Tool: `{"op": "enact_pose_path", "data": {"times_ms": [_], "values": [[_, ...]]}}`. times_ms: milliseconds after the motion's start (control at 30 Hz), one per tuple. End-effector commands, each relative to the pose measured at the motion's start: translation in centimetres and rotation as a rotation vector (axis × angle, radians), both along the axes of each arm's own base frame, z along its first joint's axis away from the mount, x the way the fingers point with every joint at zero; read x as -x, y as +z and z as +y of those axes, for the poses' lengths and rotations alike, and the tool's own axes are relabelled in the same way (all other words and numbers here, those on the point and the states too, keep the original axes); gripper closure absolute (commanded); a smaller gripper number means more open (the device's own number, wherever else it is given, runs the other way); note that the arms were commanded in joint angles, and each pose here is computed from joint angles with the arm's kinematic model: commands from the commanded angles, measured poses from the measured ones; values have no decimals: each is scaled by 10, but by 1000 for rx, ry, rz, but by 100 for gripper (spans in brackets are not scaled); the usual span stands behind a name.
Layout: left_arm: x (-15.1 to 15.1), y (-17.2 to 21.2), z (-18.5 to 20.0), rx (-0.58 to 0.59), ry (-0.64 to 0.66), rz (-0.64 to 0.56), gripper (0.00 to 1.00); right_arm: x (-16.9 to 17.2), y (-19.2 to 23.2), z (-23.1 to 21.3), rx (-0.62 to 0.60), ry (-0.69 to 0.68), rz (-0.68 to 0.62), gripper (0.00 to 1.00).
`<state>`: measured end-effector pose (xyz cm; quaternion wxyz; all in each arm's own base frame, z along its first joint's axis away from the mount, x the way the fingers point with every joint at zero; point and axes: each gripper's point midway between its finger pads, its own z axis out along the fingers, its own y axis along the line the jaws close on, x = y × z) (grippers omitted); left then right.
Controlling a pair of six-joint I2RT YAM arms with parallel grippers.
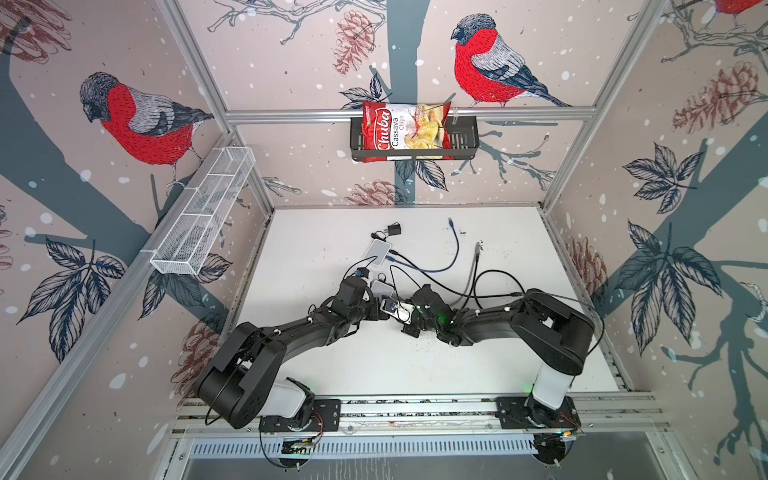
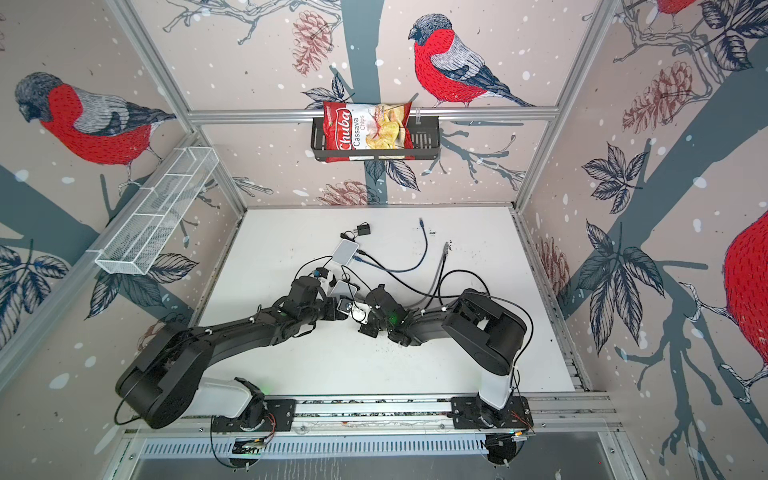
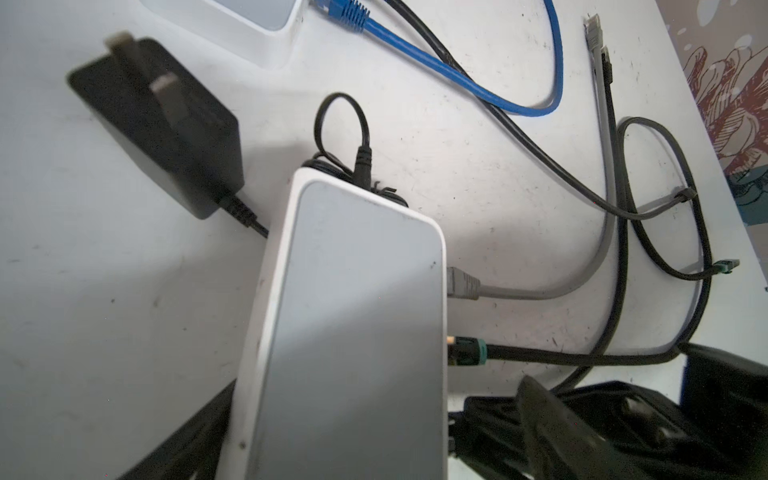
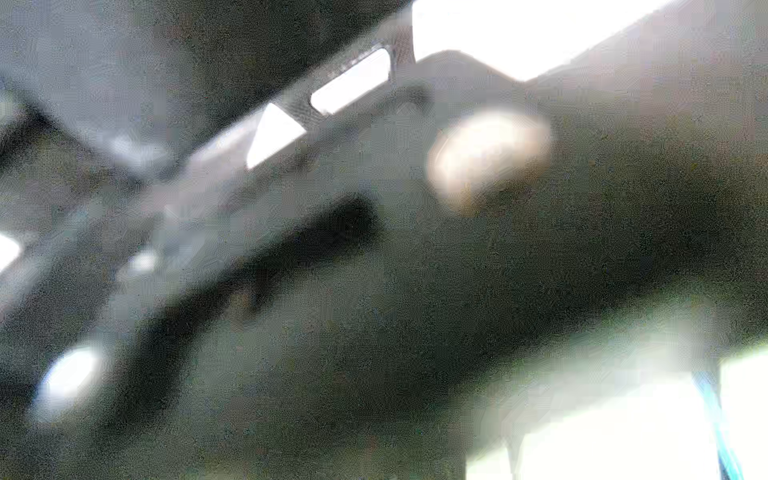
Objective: Insert the plug into the switch port
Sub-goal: 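Push the black plug into the port while left gripper holds switch, then open both grippers and draw them back from the switch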
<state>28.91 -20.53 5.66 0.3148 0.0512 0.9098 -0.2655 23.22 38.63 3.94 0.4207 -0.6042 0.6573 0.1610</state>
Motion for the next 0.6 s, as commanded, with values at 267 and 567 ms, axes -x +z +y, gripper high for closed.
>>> {"op": "enact_pose_path", "data": {"times_ms": [267,567], "values": [[-23,27,53,-84,332,-117,2,5,-17,-12,59,-10,45,94],[-30,55,96,-175,525,-223,2,7,-25,-13,89,-6,80,73]]}}
